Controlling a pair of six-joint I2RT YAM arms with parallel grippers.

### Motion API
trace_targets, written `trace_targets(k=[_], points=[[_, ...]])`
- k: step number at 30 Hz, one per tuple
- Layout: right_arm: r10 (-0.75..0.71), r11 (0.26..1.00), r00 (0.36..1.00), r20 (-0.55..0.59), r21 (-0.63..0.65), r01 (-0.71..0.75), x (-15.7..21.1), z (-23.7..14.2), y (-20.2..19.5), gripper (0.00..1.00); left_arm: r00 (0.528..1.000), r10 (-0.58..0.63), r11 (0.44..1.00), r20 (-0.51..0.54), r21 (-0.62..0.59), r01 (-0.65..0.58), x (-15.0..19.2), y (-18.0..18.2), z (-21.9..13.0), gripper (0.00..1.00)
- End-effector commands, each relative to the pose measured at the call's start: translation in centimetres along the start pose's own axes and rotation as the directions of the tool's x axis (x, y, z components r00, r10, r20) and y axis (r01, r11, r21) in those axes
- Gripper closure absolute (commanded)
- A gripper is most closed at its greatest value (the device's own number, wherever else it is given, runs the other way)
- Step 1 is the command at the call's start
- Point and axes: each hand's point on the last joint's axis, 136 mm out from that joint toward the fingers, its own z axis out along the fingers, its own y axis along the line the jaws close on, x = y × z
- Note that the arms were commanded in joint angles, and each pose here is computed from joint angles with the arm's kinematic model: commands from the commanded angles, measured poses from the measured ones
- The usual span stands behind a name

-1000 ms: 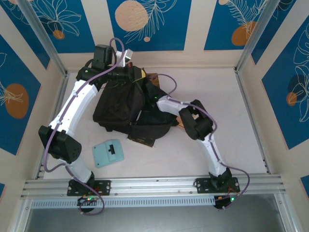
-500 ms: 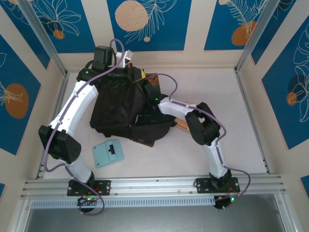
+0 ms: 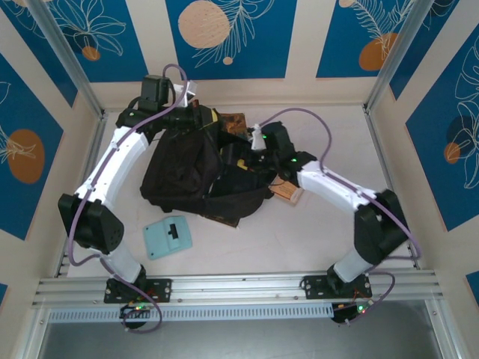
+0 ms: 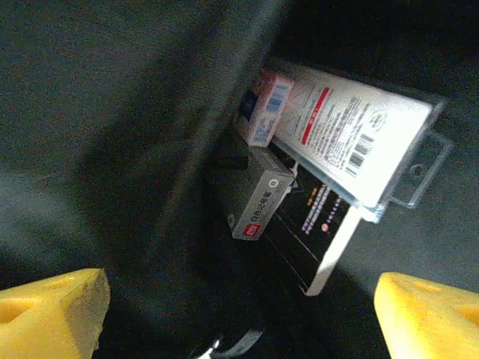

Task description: Pack books, pencil case, and school supplies into a backpack

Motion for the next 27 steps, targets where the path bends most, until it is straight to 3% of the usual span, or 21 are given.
trace_targets(k=[1, 4, 6, 10, 13, 17, 21, 27], points=[[-0.006, 1.000, 0.993, 0.116, 0.023, 0.004, -2.2, -4.1, -1.4, 0.10, 0.996, -0.012, 0.997, 0.085, -0.070, 0.018, -1.7, 1.7, -1.7, 1.00], [0.043, 0.995, 0.979, 0.201, 0.084, -0.061, -4.1, -7.0, -4.3, 0.13, 0.987, -0.065, 0.985, 0.144, -0.148, 0.087, -2.7, 4.0, -3.1, 1.00], [0.058, 0.967, 0.969, 0.242, 0.227, -0.115, -4.9, -8.5, -7.2, 0.13, 0.979, -0.091, 0.973, 0.183, -0.193, 0.127, -3.2, 5.2, -4.1, 1.00], [0.058, 0.817, 0.962, 0.267, 0.542, -0.200, -5.7, -10.8, -13.8, 0.13, 0.964, -0.077, 0.964, 0.255, -0.226, 0.137, -4.1, 5.8, -6.2, 1.00], [0.063, 0.702, 0.968, 0.244, 0.679, -0.217, -6.5, -11.5, -17.8, 0.08, 0.962, -0.070, 0.967, 0.263, -0.218, 0.130, -4.3, 5.5, -6.5, 1.00], [0.173, 0.613, 0.962, 0.213, 0.741, -0.274, -7.7, -11.0, -22.0, 0.02, 0.967, -0.087, 0.975, 0.238, -0.179, 0.132, -4.2, 5.3, -5.7, 1.00], [0.233, 0.563, 0.964, 0.130, 0.790, -0.242, -8.3, -8.9, -25.2, 0.01, 0.971, -0.093, 0.981, 0.218, -0.147, 0.127, -4.2, 5.0, -5.3, 1.00], [0.329, 0.543, 0.942, -0.072, 0.830, -0.126, -4.8, -4.4, -27.5, 0.01, 0.974, -0.090, 0.984, 0.208, -0.134, 0.120, -4.1, 4.8, -5.1, 1.00]])
